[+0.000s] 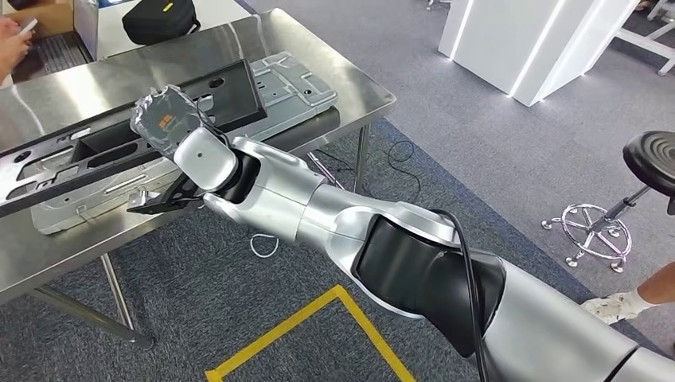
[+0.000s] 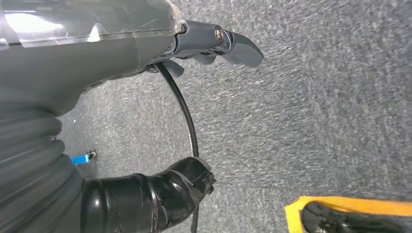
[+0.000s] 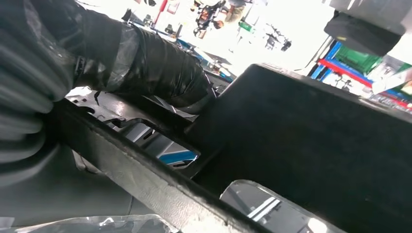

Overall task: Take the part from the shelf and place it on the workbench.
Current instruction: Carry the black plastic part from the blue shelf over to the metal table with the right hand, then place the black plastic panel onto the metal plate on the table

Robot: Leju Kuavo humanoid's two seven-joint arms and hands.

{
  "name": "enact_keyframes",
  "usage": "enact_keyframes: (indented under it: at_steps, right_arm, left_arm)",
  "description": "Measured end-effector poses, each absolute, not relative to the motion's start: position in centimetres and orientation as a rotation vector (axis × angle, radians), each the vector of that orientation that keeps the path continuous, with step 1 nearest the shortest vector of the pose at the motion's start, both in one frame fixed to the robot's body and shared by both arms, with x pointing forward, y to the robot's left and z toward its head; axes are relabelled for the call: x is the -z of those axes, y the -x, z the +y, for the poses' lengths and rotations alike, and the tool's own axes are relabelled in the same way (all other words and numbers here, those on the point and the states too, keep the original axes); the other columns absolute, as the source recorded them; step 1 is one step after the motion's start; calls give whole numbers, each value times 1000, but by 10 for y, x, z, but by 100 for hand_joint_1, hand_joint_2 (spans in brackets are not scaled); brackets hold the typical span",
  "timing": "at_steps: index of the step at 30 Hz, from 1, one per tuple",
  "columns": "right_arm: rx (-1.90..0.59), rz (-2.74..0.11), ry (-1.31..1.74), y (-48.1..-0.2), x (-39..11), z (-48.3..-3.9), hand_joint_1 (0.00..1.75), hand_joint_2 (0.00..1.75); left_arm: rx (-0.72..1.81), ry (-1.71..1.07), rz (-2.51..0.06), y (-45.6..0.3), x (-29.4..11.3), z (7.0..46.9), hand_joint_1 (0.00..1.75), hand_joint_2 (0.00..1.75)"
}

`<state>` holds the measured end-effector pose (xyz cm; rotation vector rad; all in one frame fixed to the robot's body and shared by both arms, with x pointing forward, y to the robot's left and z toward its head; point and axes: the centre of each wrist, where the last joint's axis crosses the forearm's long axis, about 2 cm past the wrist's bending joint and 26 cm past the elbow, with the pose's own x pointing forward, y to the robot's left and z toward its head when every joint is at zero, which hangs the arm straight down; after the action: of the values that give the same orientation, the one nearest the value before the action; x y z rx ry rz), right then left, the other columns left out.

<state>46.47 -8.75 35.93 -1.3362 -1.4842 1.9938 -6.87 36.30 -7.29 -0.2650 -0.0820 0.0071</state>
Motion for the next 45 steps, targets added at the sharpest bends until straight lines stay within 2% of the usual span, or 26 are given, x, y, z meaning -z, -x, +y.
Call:
enact_keyframes:
  at_steps: [45]
  right_arm:
    - [-1994,-1490,1322,-464,-359,-86,175,175]
  left_arm:
    - [-7,270,-82,69,76,361,0,175]
